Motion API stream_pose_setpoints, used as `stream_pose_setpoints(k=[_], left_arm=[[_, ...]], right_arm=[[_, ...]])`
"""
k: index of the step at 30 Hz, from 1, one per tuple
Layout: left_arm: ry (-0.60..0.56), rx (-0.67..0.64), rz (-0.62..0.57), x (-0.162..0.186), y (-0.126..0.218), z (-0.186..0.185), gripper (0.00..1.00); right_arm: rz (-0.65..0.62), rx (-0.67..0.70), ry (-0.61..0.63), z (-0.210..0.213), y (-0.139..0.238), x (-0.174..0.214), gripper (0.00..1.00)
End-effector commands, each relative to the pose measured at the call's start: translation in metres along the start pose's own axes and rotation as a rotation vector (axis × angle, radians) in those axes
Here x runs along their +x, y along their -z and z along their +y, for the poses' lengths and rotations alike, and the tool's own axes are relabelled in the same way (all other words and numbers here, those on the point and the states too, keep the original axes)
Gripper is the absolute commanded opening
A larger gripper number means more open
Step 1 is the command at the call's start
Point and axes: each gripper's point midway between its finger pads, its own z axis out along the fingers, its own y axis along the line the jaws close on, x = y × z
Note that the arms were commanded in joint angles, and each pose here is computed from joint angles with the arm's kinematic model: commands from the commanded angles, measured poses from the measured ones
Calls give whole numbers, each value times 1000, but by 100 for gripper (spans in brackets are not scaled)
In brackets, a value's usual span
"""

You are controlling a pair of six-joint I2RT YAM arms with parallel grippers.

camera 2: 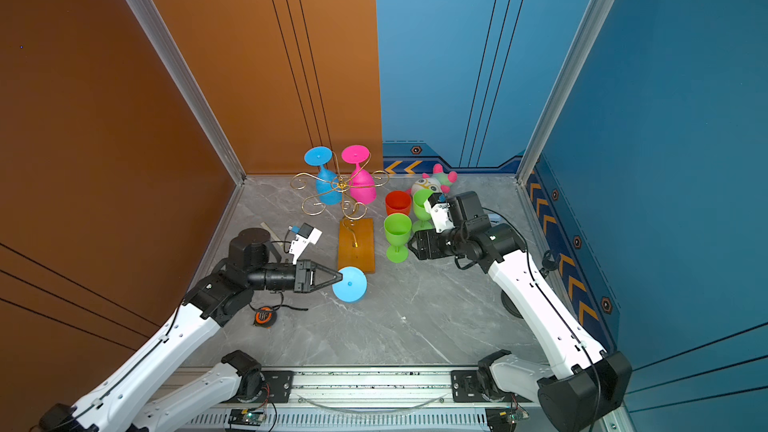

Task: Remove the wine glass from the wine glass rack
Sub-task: 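Pull the cyan glass off the rack toward the robot with the left gripper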

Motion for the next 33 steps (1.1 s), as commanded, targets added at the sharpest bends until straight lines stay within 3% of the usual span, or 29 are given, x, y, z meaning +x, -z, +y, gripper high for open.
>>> stream_pose_setpoints(k=[1,10,14,21,33], left_arm=[[-133,-44,-10,-5,-13,-9,0],[-422,-140,80,14,-43,-20,0],[-526,-153,96,21,-45,-24,0],[-821,-169,108,41,-46,-34,0],[-1204,-322,144,59,-43,-13,0]], right_arm=[[24,-11,-23,1,3,4,79],[40,-6,-40,-5,1,5,80],[44,-11,-53,-7,2,5,81],[51,-34,-50,-5,5,3,82],[45,-60,-65,-2,12,-14,81]])
